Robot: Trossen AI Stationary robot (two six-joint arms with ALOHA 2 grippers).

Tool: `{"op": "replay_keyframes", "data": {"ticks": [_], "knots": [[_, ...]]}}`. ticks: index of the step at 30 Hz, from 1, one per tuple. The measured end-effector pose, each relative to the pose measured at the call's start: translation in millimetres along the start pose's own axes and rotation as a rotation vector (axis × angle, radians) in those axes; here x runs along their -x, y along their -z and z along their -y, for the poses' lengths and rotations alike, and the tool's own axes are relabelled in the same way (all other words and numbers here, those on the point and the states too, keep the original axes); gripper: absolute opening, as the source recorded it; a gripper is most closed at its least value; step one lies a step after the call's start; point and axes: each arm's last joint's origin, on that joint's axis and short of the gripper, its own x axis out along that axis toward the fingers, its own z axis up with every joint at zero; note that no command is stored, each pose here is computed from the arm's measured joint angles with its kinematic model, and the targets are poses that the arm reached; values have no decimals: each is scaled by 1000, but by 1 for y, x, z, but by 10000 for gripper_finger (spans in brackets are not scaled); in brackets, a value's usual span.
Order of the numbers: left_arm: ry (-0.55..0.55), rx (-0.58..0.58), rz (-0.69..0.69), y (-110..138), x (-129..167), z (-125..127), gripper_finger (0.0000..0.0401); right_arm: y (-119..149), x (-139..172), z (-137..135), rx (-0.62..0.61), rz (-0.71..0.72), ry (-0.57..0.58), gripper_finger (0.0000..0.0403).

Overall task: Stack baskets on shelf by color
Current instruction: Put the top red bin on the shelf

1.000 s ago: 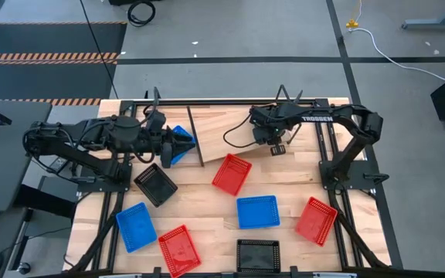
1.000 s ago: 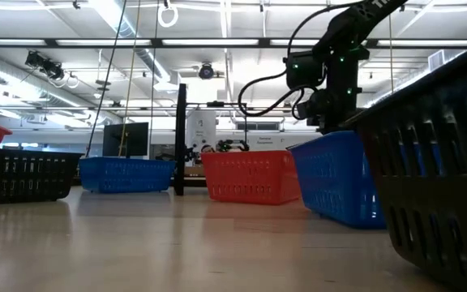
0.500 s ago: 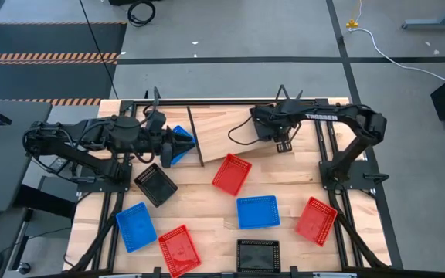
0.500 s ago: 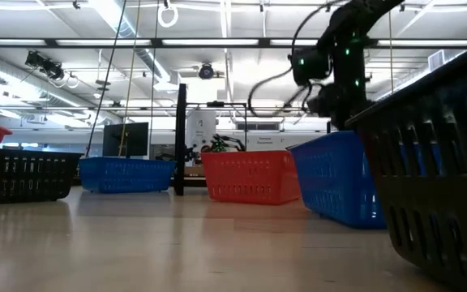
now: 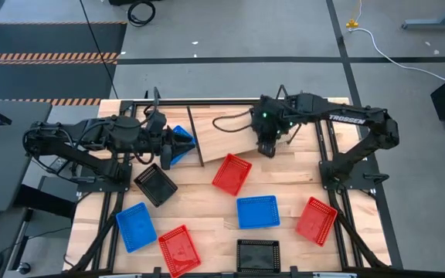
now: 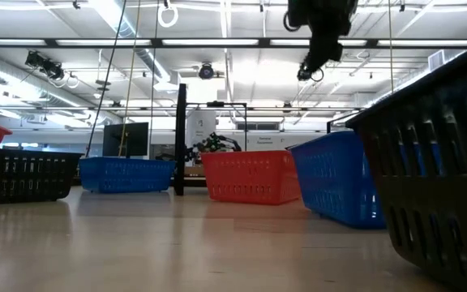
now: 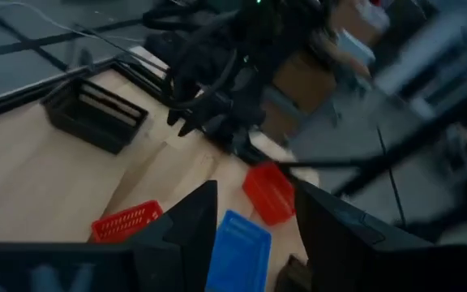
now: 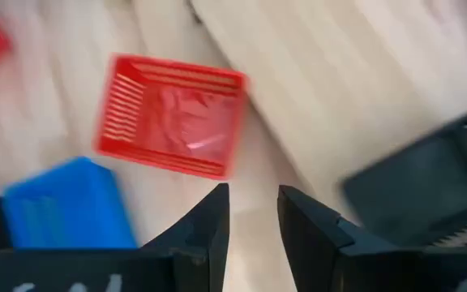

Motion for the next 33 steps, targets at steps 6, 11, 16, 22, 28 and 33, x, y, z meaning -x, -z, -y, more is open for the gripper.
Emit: {"op": "replay_keyframes", "data": {"ticks": [6, 11, 16, 22, 28, 33], "knots": [[51, -162, -239, 19, -6, -3, 172, 8, -2, -26, -120, -9, 75, 112], [37, -295, -319, 30, -17, -3, 172, 10, -3, -56, -226, 37, -34, 114], [73, -355, -272, 26, -19, 0, 172, 5, -18, -95, -241, 140, -81, 114], [110, -389, -228, 16, 7, -3, 172, 3, -79, -131, -180, 82, -94, 114], [83, -336, -280, 16, 43, -16, 172, -1, -122, -141, -151, 68, -49, 115], [23, -278, -358, 22, 60, -26, 172, -5, -150, -142, -62, 70, -31, 118]]}}
